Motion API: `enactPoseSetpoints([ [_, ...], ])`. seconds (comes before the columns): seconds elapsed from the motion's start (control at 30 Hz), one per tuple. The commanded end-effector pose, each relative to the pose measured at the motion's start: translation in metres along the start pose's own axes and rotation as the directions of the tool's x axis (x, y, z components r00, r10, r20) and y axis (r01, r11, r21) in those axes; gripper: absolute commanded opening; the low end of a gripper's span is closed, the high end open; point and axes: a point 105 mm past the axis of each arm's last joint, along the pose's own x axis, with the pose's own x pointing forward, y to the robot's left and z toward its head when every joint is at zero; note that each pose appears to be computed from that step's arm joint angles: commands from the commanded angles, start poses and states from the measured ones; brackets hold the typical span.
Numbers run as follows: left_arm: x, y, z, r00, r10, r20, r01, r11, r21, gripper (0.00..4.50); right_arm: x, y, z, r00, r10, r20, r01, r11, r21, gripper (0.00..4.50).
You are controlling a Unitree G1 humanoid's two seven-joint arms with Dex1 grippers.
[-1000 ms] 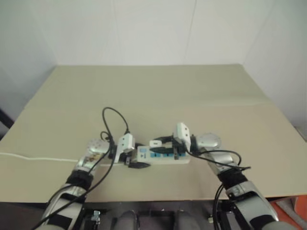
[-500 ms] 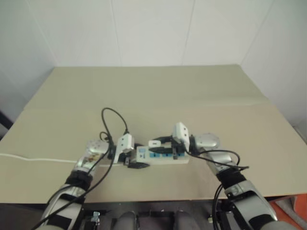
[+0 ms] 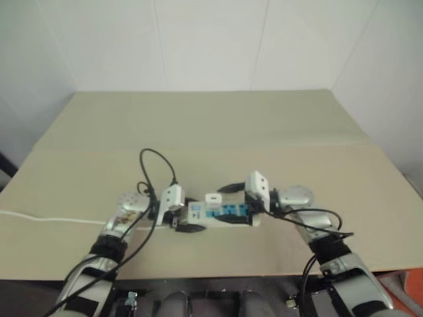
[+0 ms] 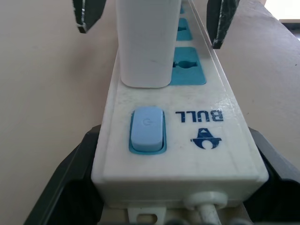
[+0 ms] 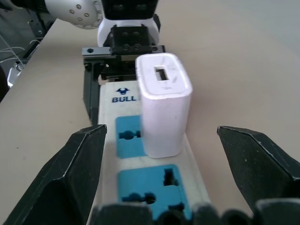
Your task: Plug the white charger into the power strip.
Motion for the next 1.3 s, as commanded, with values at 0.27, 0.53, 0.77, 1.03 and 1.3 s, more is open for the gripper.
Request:
enactPoseSetpoints([
  [0.27, -0.060, 0.006, 0.036, 0.997, 0.071, 0.019, -0.072, 0.995, 0.067, 4.47, -0.064, 0.001, 0.036, 0.989, -0.145, 0.023, 0.146, 0.988, -0.057, 4.50],
  [0.53, -0.130, -0.006, 0.071, 0.993, 0.107, -0.052, -0.101, 0.990, 0.095, 4.47, -0.165, 0.004, 0.064, 0.918, -0.392, -0.060, 0.386, 0.918, -0.090, 4.50],
  [0.77, -0.159, -0.003, 0.085, 0.985, 0.144, -0.092, -0.134, 0.985, 0.106, 4.47, -0.213, 0.022, 0.064, 0.860, -0.480, -0.171, 0.472, 0.877, -0.088, 4.50],
  [1.03, -0.143, -0.003, 0.090, 0.992, 0.116, -0.051, -0.110, 0.988, 0.110, 4.47, -0.216, 0.025, 0.063, 0.849, -0.494, -0.190, 0.482, 0.870, -0.106, 4.50],
  [1.3, -0.135, -0.001, 0.091, 0.995, 0.091, -0.039, -0.086, 0.990, 0.116, 4.47, -0.210, 0.025, 0.061, 0.851, -0.491, -0.187, 0.478, 0.871, -0.112, 4.50],
])
